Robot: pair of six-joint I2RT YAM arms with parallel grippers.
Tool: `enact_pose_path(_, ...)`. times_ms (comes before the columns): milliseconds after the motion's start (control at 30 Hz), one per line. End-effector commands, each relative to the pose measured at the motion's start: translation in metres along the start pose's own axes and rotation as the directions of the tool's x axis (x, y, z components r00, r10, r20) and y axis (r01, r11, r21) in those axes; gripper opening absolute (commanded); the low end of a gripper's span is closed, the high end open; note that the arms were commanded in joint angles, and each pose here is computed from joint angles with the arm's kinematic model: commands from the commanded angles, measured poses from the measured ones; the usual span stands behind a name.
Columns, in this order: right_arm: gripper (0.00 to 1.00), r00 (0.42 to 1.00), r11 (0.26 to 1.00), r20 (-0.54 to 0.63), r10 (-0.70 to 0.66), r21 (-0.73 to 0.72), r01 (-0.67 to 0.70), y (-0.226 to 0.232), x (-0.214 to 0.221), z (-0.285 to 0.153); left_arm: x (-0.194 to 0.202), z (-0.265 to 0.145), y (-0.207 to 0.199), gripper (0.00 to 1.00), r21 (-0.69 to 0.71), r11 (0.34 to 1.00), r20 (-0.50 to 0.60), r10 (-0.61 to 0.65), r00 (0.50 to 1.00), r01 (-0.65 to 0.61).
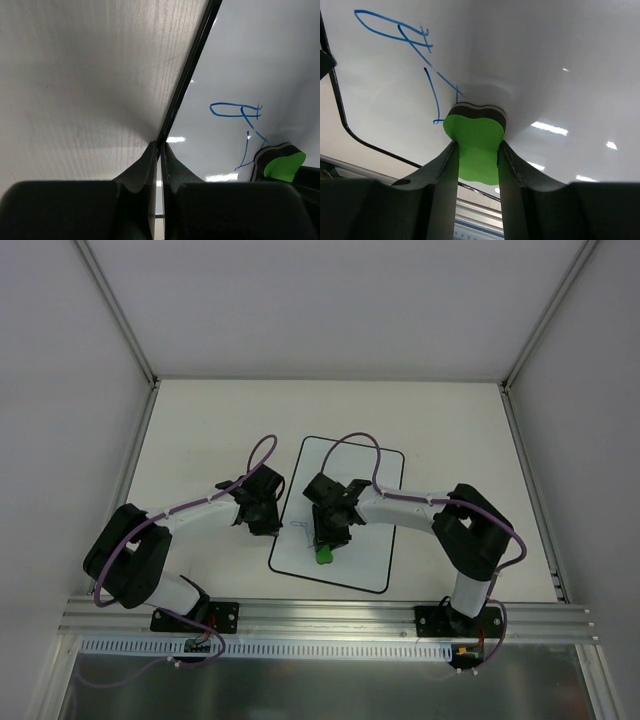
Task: Erase the whiteboard
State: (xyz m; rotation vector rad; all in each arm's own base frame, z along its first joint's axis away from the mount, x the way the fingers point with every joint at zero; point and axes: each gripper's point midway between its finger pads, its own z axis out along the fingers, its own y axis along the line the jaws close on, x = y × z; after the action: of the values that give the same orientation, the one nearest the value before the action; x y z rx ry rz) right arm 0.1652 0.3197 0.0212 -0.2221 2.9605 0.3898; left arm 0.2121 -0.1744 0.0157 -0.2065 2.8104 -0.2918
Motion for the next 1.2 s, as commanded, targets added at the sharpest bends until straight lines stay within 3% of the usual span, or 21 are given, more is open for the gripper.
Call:
enact_pose_path(0,0.16,0.996,0.997,0.094,0.002,0.077,-0.010,-0.019,-0.014,-0.014,0.014,0.001,0.021,0.00,-0.076,0.997,-0.040,-0.005,0.999,0.002)
enact_pose_path(33,0.24,0.995,0.996,0.102,0.003,0.091,-0.012,-0.024,-0.014,-0.020,0.012,-0.001,0.019,0.01,-0.069,0.998,-0.034,-0.005,0.999,0.003)
enact_pose_path(200,0.48,0.987,0.997,0.163,0.010,0.074,-0.023,-0.038,-0.023,-0.049,0.002,-0.009,0.015,0.16,-0.054,0.999,0.007,-0.001,1.000,0.001)
enact_pose_path(233,0.58,0.983,0.998,0.183,0.027,0.058,-0.038,-0.043,-0.025,-0.057,-0.001,-0.012,0.013,0.20,-0.052,0.999,0.015,-0.001,1.000,0.002)
enact_pose_path(400,0.82,0.976,0.998,0.214,0.046,0.039,-0.055,-0.061,-0.031,-0.074,-0.010,-0.019,0.009,0.43,-0.050,0.999,0.038,0.003,0.999,-0.001)
enact_pose_path(633,0.83,0.943,0.965,0.290,0.161,0.152,-0.211,-0.144,-0.037,-0.078,-0.023,-0.041,-0.007,0.81,0.005,1.000,0.089,-0.008,0.996,0.008)
enact_pose_path(733,0.77,0.926,0.942,0.306,0.221,0.180,-0.284,-0.177,-0.034,-0.079,-0.024,-0.051,-0.020,0.95,0.045,0.999,0.099,-0.008,0.995,0.003)
enact_pose_path(867,0.70,0.907,0.924,0.301,0.293,0.153,-0.350,-0.200,-0.033,-0.074,-0.019,-0.058,-0.048,0.99,0.084,0.996,0.102,0.015,0.995,-0.023)
enact_pose_path(1167,0.55,0.909,0.924,0.231,0.346,0.083,-0.372,-0.199,-0.034,-0.044,0.000,-0.048,-0.114,0.99,0.100,0.986,0.071,0.129,0.989,-0.136)
